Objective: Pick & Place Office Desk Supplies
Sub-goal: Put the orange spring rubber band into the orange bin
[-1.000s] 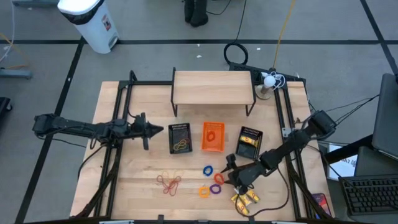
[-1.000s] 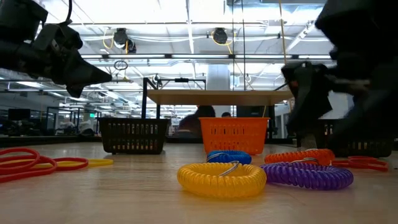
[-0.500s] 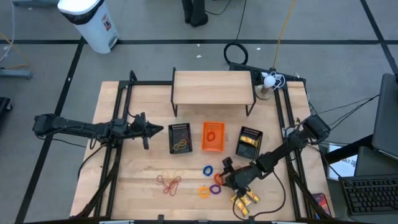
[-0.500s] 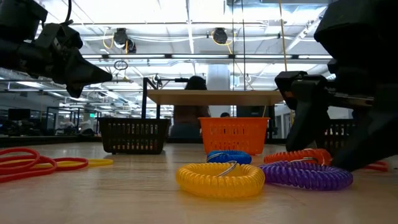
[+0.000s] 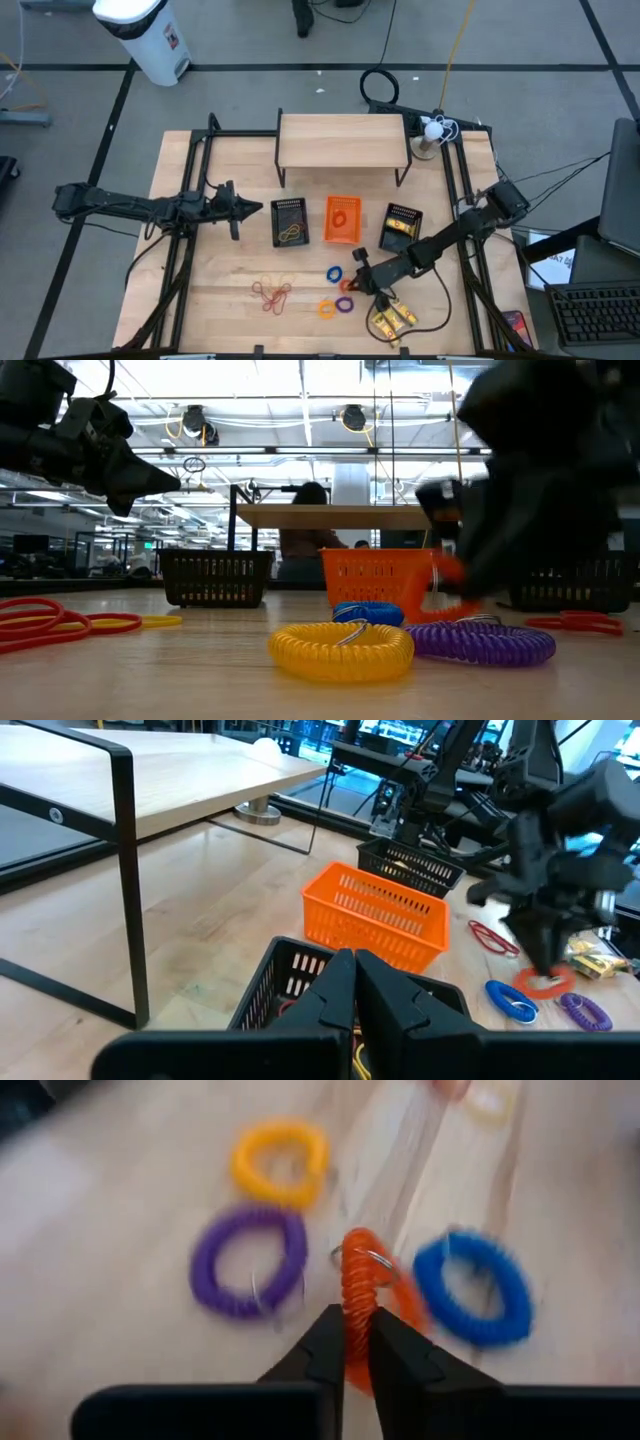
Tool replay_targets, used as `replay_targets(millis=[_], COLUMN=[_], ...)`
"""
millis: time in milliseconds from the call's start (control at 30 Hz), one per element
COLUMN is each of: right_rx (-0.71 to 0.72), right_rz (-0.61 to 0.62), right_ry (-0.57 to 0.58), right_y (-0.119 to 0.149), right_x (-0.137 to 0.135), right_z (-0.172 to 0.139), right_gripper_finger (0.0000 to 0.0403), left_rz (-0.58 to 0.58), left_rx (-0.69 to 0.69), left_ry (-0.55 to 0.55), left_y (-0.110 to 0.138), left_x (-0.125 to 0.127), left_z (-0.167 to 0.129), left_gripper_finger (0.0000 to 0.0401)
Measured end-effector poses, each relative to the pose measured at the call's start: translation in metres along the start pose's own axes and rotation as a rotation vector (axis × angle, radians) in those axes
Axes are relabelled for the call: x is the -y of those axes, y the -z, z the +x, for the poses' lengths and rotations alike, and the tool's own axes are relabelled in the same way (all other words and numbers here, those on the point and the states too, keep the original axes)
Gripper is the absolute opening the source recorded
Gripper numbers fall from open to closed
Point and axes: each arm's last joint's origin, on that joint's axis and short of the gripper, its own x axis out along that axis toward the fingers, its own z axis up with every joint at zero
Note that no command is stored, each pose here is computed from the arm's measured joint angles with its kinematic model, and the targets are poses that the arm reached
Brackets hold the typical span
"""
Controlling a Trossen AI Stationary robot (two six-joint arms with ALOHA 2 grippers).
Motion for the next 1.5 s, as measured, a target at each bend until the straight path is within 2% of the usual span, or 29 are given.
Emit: replay_targets(millis=[200,333,433,500,700,867,933,1100,1233,1367,1500], right_rx=[0.191,0.419,0.631,0.710,0.788,0.908,0.915,0.968,0.947,0.748,0.641], right_rz=[0.027,0.051,0.083,0.107,0.170,0.208,0.214,0.212,0.202,0.226,0.218], right_ry=[0.000,-0.054,-0.095,-0.071,0.116,0.090,0.091,0.095,0.121,0.231,0.324], right_y=[-0.040,-0.060,-0.062,-0.054,-0.004,0.037,0.049,0.050,0.052,0.050,0.018], right_x=[0.004,0.010,0.018,0.023,0.034,0.034,0.033,0.034,0.034,0.037,0.042], right_z=[-0.037,-0.084,-0.124,-0.148,-0.190,-0.202,-0.203,-0.211,-0.210,-0.197,-0.194], right_gripper_finger=[0.0011,0.0010,0.0010,0.0006,0.0005,0.0003,0.0003,0.0003,0.0003,0.0003,0.0003], left_rz=[0.001,-0.001,-0.001,0.003,0.008,0.007,0.007,0.002,0.002,0.005,0.005], left_rx=[0.000,0.000,-0.002,-0.006,-0.013,-0.012,-0.013,-0.012,-0.013,-0.012,-0.012], left_ry=[0.000,0.000,0.000,-0.001,-0.002,-0.003,-0.003,-0.003,-0.003,-0.004,-0.004], left_y=[0.000,0.000,0.000,0.001,0.001,0.001,0.001,0.001,0.001,0.001,0.001], left_x=[0.000,0.000,0.000,0.000,0.000,0.000,0.000,0.000,0.000,0.000,0.000], left_z=[0.000,0.000,0.000,0.000,0.000,0.000,0.000,0.000,0.000,0.000,0.000], left_gripper_finger=[0.0010,0.0010,0.0010,0.0010,0.0010,0.0010,0.0010,0.0010,0.0010,0.0010,0.0010])
